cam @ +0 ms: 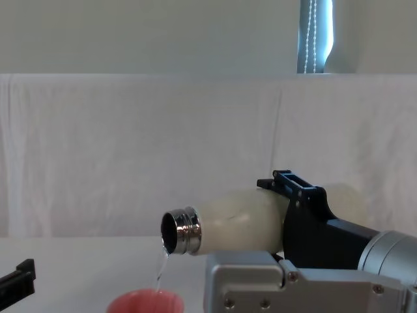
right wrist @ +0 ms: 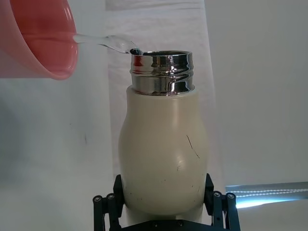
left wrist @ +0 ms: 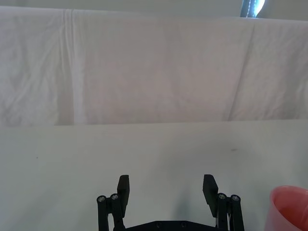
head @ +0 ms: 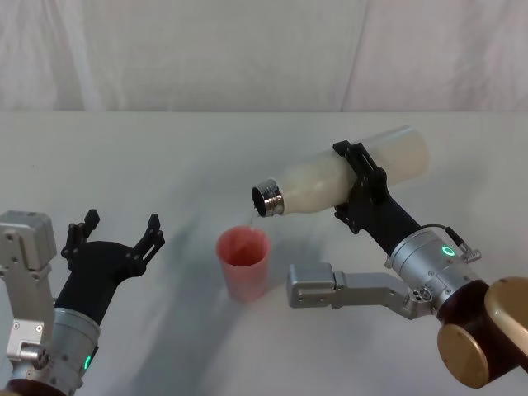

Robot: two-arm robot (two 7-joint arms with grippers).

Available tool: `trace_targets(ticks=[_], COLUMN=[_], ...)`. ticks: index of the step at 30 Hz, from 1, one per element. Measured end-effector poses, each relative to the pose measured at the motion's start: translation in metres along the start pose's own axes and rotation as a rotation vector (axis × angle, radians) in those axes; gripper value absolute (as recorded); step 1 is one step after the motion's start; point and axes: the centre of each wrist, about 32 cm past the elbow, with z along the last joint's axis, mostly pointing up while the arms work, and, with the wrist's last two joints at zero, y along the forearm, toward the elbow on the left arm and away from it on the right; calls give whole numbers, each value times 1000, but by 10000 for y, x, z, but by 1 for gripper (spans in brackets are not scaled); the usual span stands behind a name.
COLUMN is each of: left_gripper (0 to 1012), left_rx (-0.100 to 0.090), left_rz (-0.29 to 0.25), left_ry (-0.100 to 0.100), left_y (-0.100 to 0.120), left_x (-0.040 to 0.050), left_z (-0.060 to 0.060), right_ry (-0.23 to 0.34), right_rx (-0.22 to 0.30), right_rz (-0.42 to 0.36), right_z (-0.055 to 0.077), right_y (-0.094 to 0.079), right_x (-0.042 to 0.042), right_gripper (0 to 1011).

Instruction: Grasp the thermos with one hand and pour water into the cup lid.

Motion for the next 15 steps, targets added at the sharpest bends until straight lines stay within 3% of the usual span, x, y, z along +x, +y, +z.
trace_targets(ticks=[15], left_gripper=[1001], left_rx=[0], left_rz=[0], left_ry=[0], left_y=[0], left_x=[0], left_z=[0], right_ry=[-2], right_rx=[2], right_rz=[0], right_z=[-4], right_y=[23], right_x=[31], right_gripper=[960])
